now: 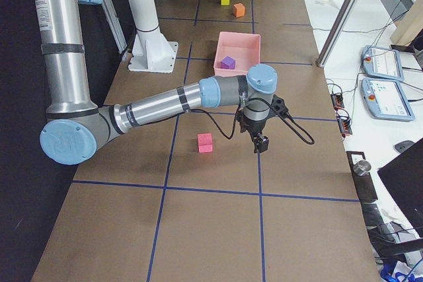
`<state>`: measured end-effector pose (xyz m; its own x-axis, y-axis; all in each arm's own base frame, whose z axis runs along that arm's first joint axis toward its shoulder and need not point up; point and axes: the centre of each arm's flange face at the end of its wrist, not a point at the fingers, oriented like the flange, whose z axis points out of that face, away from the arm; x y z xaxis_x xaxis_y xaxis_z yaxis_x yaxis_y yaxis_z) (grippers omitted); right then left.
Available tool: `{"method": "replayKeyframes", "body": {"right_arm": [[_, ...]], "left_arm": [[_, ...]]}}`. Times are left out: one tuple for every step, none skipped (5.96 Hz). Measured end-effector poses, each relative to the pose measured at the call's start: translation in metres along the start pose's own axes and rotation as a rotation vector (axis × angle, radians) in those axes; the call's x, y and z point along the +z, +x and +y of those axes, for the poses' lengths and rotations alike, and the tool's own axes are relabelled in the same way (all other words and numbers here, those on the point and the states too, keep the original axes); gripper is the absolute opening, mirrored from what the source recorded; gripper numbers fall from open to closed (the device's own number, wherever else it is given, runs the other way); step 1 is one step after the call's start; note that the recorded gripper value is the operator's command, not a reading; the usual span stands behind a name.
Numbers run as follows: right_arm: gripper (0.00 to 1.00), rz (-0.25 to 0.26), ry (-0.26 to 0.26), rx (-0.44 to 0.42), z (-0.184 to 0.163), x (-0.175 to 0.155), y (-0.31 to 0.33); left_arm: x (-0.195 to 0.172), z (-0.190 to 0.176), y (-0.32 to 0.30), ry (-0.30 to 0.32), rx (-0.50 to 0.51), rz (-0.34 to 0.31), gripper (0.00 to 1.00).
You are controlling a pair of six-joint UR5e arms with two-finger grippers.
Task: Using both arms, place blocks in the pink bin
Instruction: 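Withdraw the right gripper while the left gripper reaches down and grasps the orange cube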
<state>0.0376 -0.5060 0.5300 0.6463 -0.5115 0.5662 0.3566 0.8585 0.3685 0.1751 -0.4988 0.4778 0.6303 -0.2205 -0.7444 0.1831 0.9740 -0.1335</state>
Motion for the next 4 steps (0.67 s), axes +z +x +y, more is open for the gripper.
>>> {"method": "replayKeyframes", "body": {"right_arm": [[1.00, 0.002, 0.000, -0.014, 0.029, -0.002, 0.017], [1.00, 0.000, -0.001, -0.014, 0.049, -0.002, 0.026], [1.00, -0.003, -0.002, -0.013, 0.057, 0.000, 0.029], [1.00, -0.004, -0.003, -0.012, 0.059, 0.001, 0.030]], "left_arm": [[0.021, 0.006, 0.020, 0.019, -0.076, -0.041, 1.00], [0.040, 0.013, 0.036, 0.025, -0.114, -0.068, 1.00], [0.053, 0.017, 0.046, 0.022, -0.126, -0.083, 1.00], [0.065, 0.015, 0.054, 0.016, -0.127, -0.093, 1.00]]}}
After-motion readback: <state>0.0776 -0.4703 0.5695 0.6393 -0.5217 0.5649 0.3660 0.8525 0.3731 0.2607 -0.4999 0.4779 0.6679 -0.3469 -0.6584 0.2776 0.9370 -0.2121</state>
